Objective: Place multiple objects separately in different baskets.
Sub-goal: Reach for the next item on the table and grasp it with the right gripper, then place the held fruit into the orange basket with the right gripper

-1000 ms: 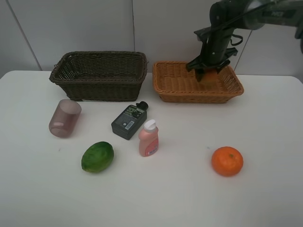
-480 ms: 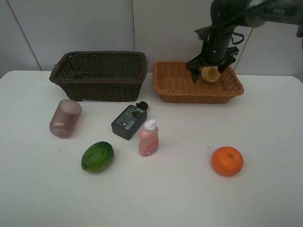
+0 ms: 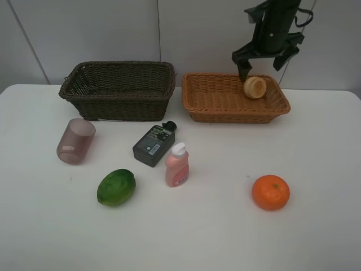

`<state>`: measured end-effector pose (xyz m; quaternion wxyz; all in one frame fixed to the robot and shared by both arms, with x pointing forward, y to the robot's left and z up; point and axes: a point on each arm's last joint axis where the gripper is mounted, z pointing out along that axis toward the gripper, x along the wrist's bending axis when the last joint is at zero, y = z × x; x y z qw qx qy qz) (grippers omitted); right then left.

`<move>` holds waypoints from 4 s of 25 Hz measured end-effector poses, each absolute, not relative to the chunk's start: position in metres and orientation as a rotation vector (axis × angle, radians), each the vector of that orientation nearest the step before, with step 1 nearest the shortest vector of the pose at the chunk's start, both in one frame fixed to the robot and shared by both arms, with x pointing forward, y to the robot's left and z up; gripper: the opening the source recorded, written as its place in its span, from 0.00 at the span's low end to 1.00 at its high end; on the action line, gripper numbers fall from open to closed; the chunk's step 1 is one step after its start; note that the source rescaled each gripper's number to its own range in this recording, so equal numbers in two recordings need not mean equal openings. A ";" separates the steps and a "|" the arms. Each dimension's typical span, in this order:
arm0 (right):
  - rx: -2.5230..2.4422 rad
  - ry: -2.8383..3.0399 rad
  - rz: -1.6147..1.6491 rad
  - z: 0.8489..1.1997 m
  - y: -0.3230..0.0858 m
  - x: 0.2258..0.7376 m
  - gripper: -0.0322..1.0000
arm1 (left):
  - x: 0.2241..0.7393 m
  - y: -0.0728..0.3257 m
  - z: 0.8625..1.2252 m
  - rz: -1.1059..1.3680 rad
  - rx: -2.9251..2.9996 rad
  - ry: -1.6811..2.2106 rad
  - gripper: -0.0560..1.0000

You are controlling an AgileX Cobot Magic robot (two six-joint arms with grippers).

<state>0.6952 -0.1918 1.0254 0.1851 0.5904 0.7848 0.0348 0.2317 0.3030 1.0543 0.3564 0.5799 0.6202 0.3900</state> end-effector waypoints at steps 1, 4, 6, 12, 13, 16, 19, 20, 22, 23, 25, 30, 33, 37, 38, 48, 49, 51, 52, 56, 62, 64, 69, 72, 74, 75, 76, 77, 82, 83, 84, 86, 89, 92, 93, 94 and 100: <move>1.661 2.209 0.104 1.029 -0.192 0.693 1.00 | 0.232 0.303 1.054 1.007 1.497 1.601 1.00; 1.650 2.224 0.100 1.038 -0.190 0.679 1.00 | 0.232 0.303 1.054 1.007 1.497 1.601 1.00; 1.646 2.246 0.075 1.039 -0.190 0.666 1.00 | 0.232 0.303 1.054 1.007 1.497 1.601 1.00; 1.653 2.347 0.009 1.041 -0.190 0.608 1.00 | 0.232 0.303 1.054 1.007 1.497 1.601 1.00; 1.652 2.366 0.001 1.041 -0.189 0.597 1.00 | 0.232 0.303 1.054 1.007 1.497 1.601 1.00; 1.652 2.421 -0.016 1.037 -0.188 0.568 1.00 | 0.232 0.303 1.054 1.007 1.497 1.601 1.00; 1.612 2.466 -0.018 1.025 -0.184 0.545 1.00 | 0.232 0.303 1.054 1.007 1.497 1.601 1.00; 1.602 2.482 -0.014 1.019 -0.182 0.539 1.00 | 0.232 0.303 1.054 1.007 1.497 1.601 1.00; 1.597 2.526 -0.018 1.006 -0.177 0.526 1.00 | 0.232 0.303 1.054 1.007 1.497 1.601 1.00; 1.599 2.543 -0.012 0.999 -0.175 0.522 1.00 | 0.232 0.303 1.054 1.007 1.497 1.601 1.00; 1.596 2.576 -0.015 0.985 -0.172 0.513 1.00 | 0.232 0.303 1.054 1.007 1.497 1.601 1.00; 1.598 2.593 -0.011 0.961 -0.175 0.502 1.00 | 0.232 0.303 1.054 1.007 1.497 1.601 1.00; 1.589 2.596 -0.007 0.953 -0.178 0.497 1.00 | 0.232 0.303 1.054 1.007 1.497 1.601 1.00; 1.580 2.593 0.017 0.946 -0.179 0.495 1.00 | 0.232 0.303 1.054 1.007 1.497 1.601 1.00; 1.581 2.595 0.015 0.945 -0.179 0.494 1.00 | 0.232 0.303 1.054 1.007 1.497 1.601 1.00; 1.573 2.602 0.024 0.930 -0.183 0.484 1.00 | 0.232 0.303 1.054 1.007 1.497 1.601 1.00; 1.573 2.603 0.022 0.929 -0.184 0.484 1.00 | 0.232 0.303 1.054 1.007 1.497 1.601 1.00; 1.573 2.604 0.020 0.928 -0.184 0.483 1.00 | 0.232 0.303 1.054 1.007 1.497 1.601 1.00; 1.571 2.603 0.024 0.928 -0.184 0.483 1.00 | 0.232 0.303 1.054 1.007 1.497 1.601 1.00; 1.552 2.603 0.018 0.928 -0.185 0.484 1.00 | 0.232 0.303 1.054 1.007 1.497 1.601 1.00; 1.544 2.604 0.014 0.927 -0.185 0.484 1.00 | 0.232 0.303 1.054 1.007 1.497 1.601 1.00; 1.546 2.611 -0.002 0.924 -0.186 0.482 1.00 | 0.232 0.303 1.054 1.007 1.497 1.601 1.00; 1.553 2.643 -0.086 0.907 -0.187 0.480 1.00 | 0.232 0.303 1.054 1.007 1.497 1.601 1.00; 1.552 2.646 -0.083 0.900 -0.186 0.482 1.00 | 0.232 0.303 1.054 1.007 1.497 1.601 1.00; 1.553 2.651 -0.093 0.896 -0.186 0.482 1.00 | 0.232 0.303 1.054 1.007 1.497 1.601 1.00; 1.554 2.655 -0.103 0.894 -0.186 0.482 1.00 | 0.232 0.303 1.054 1.007 1.497 1.601 1.00; 1.555 2.659 -0.115 0.892 -0.186 0.482 1.00 | 0.232 0.303 1.054 1.007 1.497 1.601 1.00; 1.551 2.663 -0.126 0.890 -0.186 0.482 1.00 | 0.232 0.303 1.054 1.007 1.497 1.601 1.00; 1.536 2.677 -0.168 0.882 -0.187 0.483 1.00 | 0.232 0.303 1.054 1.007 1.497 1.601 1.00; 1.535 2.679 -0.173 0.881 -0.187 0.483 1.00 | 0.232 0.303 1.054 1.007 1.497 1.601 1.00; 1.533 2.680 -0.175 0.881 -0.187 0.483 1.00 | 0.232 0.303 1.054 1.007 1.497 1.601 1.00; 1.534 2.682 -0.181 0.880 -0.187 0.483 0.98 | 0.232 0.303 1.054 1.007 1.497 1.601 1.00; 1.532 2.683 -0.184 0.879 -0.187 0.482 0.87 | 0.232 0.303 1.054 1.007 1.497 1.601 1.00; 1.525 2.686 -0.186 0.879 -0.187 0.483 0.67 | 0.232 0.303 1.054 1.007 1.497 1.601 1.00; 1.526 2.685 -0.186 0.879 -0.187 0.483 0.67 | 0.232 0.303 1.054 1.007 1.497 1.601 1.00; 1.526 2.685 -0.186 0.879 -0.187 0.483 0.67 | 0.232 0.303 1.054 1.007 1.497 1.601 1.00; 1.526 2.687 -0.193 0.879 -0.187 0.482 0.67 | 0.232 0.303 1.054 1.007 1.497 1.601 1.00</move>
